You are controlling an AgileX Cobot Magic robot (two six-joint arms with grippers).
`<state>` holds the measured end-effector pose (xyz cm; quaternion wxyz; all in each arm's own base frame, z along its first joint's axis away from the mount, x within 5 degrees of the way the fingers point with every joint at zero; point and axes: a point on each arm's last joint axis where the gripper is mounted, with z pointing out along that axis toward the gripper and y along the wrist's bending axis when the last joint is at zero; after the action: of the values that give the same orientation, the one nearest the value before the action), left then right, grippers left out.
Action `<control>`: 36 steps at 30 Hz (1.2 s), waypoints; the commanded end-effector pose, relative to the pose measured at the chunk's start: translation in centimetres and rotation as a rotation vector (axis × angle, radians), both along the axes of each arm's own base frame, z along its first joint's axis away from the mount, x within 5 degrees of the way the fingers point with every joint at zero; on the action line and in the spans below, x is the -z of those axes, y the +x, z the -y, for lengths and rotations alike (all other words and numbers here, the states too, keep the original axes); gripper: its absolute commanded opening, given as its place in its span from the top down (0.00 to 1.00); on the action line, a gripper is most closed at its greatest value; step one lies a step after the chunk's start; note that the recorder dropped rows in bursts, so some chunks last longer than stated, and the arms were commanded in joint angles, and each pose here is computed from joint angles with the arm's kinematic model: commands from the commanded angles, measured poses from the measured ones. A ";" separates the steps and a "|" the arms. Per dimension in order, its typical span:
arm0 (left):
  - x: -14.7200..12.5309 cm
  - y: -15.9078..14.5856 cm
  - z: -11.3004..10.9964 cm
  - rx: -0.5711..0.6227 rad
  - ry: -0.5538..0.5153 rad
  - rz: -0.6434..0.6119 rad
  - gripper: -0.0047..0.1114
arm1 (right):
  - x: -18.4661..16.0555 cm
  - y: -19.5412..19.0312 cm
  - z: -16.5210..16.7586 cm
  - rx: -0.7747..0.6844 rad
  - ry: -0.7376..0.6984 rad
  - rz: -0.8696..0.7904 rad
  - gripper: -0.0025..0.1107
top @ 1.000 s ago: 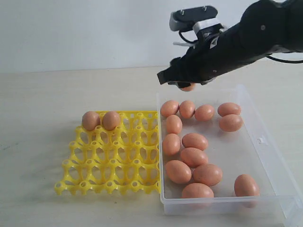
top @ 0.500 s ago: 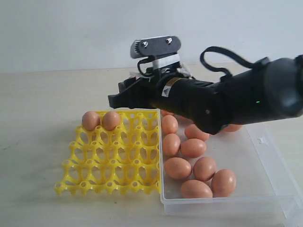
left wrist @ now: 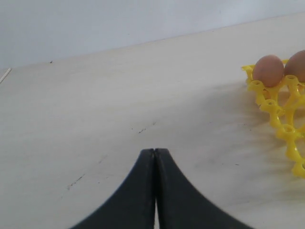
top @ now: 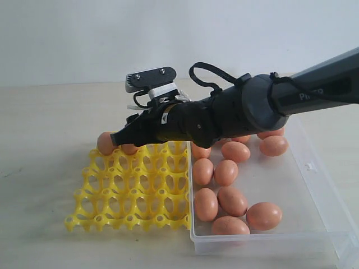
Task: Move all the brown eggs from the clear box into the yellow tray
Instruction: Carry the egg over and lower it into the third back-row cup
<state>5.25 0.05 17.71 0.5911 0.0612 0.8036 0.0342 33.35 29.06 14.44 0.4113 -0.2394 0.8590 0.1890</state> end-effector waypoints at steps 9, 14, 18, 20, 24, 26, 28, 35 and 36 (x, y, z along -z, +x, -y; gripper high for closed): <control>-0.2 0.0 0.0 -0.001 -0.005 0.012 0.96 | -0.2 0.0 -0.2 -0.026 -0.039 -0.015 0.98; -0.2 0.0 0.0 -0.001 -0.005 0.012 0.96 | -0.2 0.0 -0.2 -0.026 -0.039 -0.015 0.98; -0.2 0.0 0.0 -0.001 -0.005 0.012 0.96 | -0.2 0.1 -0.1 -0.024 -0.039 -0.015 0.98; -0.2 0.0 0.0 -0.001 -0.005 0.012 0.96 | -0.2 0.1 -0.1 -0.018 -0.033 -0.020 0.98; -0.2 0.0 0.0 -0.001 -0.005 0.012 0.96 | 0.2 0.3 0.1 -0.009 -0.037 -0.025 0.98; -0.2 0.0 0.0 -0.001 -0.005 0.012 0.96 | 0.6 0.4 0.2 -0.007 -0.044 -0.033 0.98; -0.2 0.0 0.0 -0.001 -0.005 0.012 0.96 | 1.0 0.5 0.2 -0.005 -0.046 -0.035 0.98; -0.2 0.0 0.0 -0.001 -0.005 0.012 0.96 | 0.8 1.3 1.1 0.023 -0.037 -0.024 0.98; -0.2 0.0 0.0 -0.001 -0.005 0.012 0.96 | 0.8 1.4 1.2 0.026 -0.036 -0.022 0.98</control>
<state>5.25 0.05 17.71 0.5911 0.0612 0.8036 0.0342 34.34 27.97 13.30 0.3871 -0.2368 0.8750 0.1690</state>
